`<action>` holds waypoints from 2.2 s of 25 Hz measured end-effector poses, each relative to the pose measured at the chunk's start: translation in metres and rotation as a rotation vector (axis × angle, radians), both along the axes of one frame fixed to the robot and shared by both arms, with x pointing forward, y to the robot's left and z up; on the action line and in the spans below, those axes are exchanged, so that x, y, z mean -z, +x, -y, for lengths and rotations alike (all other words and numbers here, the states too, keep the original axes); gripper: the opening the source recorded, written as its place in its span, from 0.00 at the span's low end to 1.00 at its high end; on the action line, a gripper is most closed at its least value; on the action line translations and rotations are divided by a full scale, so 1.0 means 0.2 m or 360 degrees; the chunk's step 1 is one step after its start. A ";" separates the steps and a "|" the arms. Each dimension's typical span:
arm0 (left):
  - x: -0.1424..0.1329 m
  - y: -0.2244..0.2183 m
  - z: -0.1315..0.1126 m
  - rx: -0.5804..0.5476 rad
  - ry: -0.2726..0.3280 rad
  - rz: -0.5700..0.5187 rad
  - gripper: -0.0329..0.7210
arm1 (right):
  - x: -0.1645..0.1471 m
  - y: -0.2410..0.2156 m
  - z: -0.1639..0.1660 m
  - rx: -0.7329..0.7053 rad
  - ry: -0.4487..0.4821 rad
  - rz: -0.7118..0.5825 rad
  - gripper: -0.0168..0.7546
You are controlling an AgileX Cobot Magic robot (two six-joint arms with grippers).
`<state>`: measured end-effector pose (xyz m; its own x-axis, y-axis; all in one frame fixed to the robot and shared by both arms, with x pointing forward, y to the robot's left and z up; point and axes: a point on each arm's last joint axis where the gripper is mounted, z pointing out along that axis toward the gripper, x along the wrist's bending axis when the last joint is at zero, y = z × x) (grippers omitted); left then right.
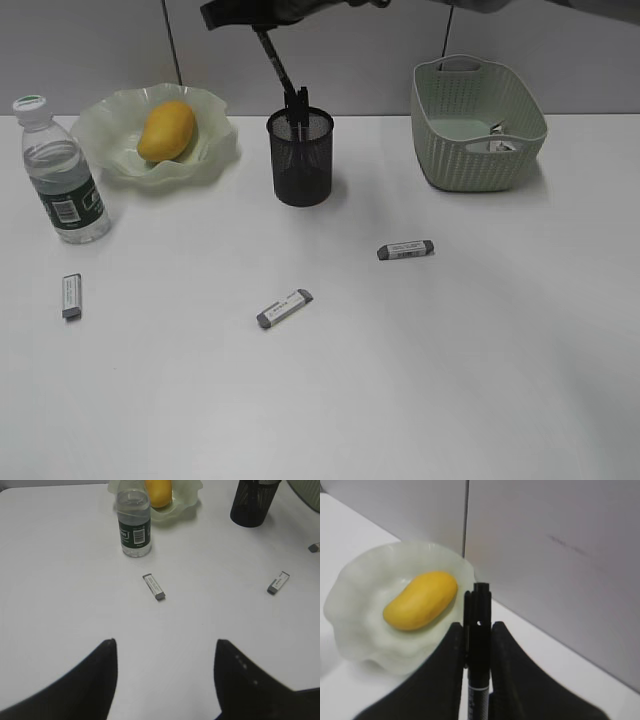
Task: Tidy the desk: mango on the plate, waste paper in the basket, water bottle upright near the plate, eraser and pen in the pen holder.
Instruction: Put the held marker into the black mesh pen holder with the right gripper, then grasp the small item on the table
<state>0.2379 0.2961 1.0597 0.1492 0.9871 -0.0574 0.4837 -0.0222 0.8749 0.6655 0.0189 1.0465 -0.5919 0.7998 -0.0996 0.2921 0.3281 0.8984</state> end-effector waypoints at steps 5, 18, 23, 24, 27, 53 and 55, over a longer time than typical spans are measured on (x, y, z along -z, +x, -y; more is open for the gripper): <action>0.00 0.00 0.00 0.0000 0.0000 0.0000 0.66 | 0.06 0.09 0.02 -0.0008 0.0067 0.0157 0.20; 0.00 0.00 0.00 0.0000 0.0001 0.0000 0.66 | 0.40 0.19 0.03 0.0008 0.0015 0.0075 0.20; 0.00 0.00 0.00 0.0000 0.0001 0.0000 0.66 | 0.43 0.19 0.03 0.0013 -0.0008 0.0043 0.23; 0.00 0.00 0.00 0.0000 0.0001 0.0000 0.66 | 0.43 0.19 0.03 0.0014 -0.0012 0.0037 0.25; 0.00 0.00 0.00 0.0000 0.0001 0.0000 0.66 | 0.44 0.19 0.03 0.0022 -0.0027 0.0010 0.41; 0.00 0.00 0.00 0.0000 0.0001 0.0000 0.66 | -0.15 -0.15 0.41 0.0174 -0.0409 -0.0833 0.59; 0.00 0.00 0.00 0.0000 0.0001 0.0000 0.66 | -0.21 -0.16 0.51 0.0208 -0.0342 -0.0880 0.60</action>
